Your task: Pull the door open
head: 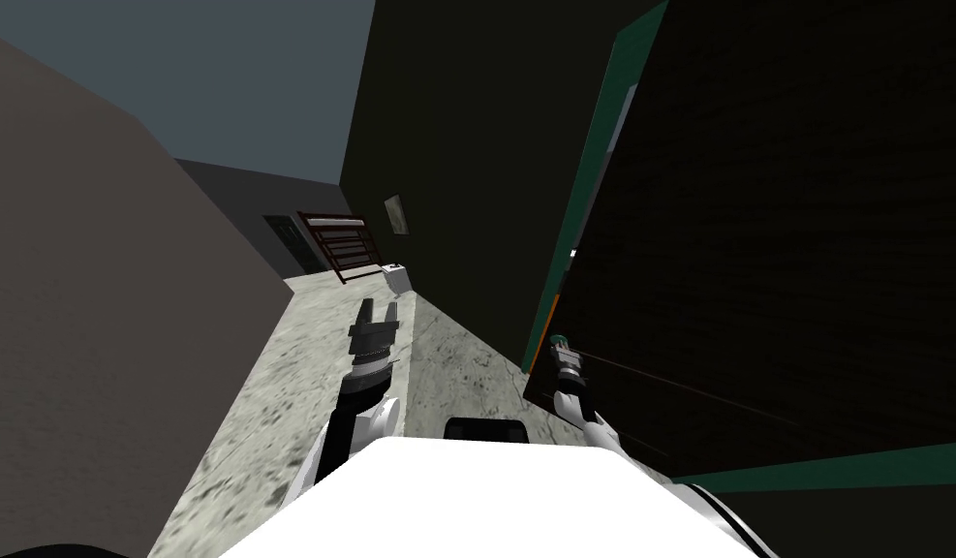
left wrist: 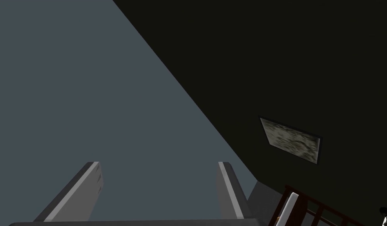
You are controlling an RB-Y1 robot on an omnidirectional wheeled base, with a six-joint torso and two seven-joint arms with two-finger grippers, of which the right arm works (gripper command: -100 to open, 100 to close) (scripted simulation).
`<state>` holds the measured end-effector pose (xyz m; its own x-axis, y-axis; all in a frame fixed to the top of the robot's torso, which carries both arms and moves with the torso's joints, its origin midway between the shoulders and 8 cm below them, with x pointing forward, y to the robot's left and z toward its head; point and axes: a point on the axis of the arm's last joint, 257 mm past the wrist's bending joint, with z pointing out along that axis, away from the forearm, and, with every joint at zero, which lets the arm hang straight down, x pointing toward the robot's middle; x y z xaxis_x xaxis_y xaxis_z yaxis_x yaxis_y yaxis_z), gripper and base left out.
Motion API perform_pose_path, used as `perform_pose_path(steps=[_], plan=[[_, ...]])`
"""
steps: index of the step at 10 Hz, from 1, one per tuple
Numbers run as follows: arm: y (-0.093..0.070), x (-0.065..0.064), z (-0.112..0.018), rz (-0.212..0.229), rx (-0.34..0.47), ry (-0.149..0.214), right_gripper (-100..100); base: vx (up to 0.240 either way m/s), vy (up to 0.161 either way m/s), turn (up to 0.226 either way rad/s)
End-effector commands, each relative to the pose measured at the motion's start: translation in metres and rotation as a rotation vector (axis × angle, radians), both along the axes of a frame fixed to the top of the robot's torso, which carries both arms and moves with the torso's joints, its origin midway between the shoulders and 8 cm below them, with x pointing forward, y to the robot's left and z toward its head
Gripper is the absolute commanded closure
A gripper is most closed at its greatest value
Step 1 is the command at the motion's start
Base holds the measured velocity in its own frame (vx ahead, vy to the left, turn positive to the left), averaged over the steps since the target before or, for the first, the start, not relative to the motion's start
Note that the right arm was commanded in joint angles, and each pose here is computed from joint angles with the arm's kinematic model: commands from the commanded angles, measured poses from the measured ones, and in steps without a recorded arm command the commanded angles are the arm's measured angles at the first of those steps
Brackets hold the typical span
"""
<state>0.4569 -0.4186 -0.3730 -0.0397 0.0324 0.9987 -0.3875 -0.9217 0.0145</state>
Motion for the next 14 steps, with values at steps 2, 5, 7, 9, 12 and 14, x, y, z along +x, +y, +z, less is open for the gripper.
perform_pose_path(steps=[2,5,7,9,12,14], plan=[[-0.004,-0.005,-0.003,0.015,0.004,0.005,100,-0.142,0.081,0.13],[-0.008,-0.01,-0.007,0.031,0.009,0.012,100,-0.12,0.032,0.069],[-0.011,-0.015,-0.009,0.044,0.014,0.017,100,-0.163,0.005,0.112],[-0.016,-0.021,-0.013,0.061,0.02,0.026,100,-0.17,0.005,0.137],[-0.022,-0.03,-0.018,0.084,0.029,0.038,100,-0.203,-0.02,0.092],[-0.022,-0.03,-0.018,0.084,0.029,0.038,100,-0.111,-0.023,0.05]])
